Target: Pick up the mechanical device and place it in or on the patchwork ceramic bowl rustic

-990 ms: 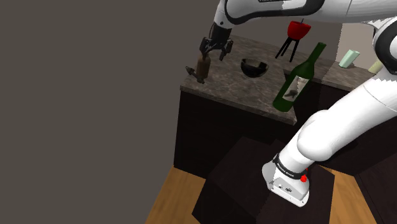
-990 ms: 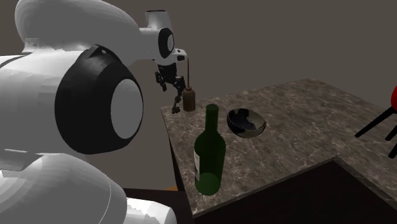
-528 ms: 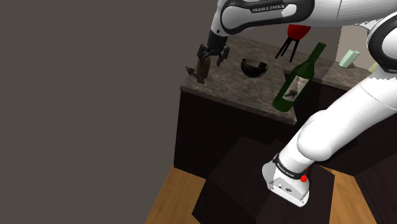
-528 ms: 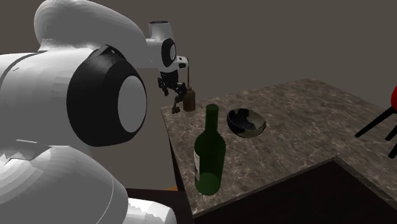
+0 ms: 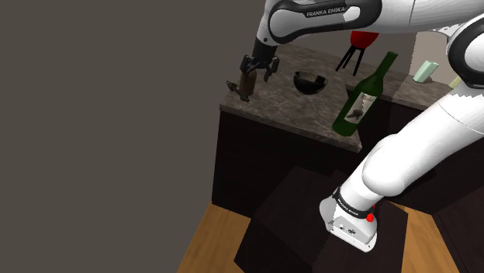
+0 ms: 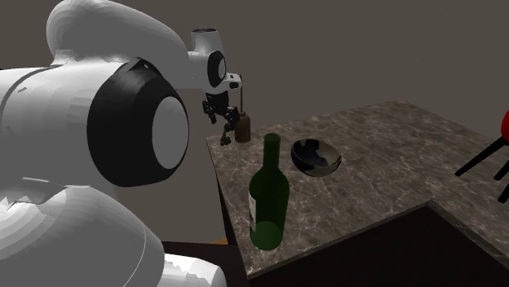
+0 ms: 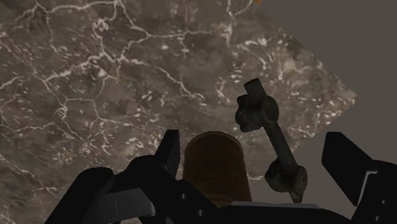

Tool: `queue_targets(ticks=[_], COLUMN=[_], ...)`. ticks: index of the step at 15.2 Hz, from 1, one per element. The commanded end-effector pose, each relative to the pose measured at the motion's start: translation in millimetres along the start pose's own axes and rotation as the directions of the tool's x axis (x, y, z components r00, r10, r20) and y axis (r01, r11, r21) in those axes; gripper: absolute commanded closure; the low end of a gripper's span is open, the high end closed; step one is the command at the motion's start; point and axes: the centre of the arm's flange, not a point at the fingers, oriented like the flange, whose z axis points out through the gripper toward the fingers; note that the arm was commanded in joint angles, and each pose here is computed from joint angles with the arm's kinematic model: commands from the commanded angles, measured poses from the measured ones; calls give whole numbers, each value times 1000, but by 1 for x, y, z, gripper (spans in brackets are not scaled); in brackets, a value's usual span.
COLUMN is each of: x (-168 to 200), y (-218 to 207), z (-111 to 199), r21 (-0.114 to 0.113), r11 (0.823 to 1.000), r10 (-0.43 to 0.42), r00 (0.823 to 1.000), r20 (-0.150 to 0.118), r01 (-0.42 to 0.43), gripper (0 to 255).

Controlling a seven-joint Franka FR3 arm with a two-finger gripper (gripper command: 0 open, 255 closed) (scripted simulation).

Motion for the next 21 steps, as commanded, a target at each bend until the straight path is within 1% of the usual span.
queue_targets(ticks=[1, 10, 11, 13, 15, 16, 21], x=[0, 0, 0, -1, -2, -2, 0], y=[0, 0, 0, -31, -60, -67, -61], z=[0, 0, 0, 22, 46, 54, 80], r21=[0, 0, 0, -99, -197, -224, -224], r11=[1000, 1000, 1000, 995, 980, 975, 975], r10=[0, 0, 0, -4, -12, -15, -15], r00=[1000, 1000, 1000, 999, 997, 996, 996], r20=[0, 0, 0, -37, -73, -84, -84], r01=[0, 0, 0, 0, -3, -5, -5], gripper=[255, 255, 0, 0, 0, 0, 0])
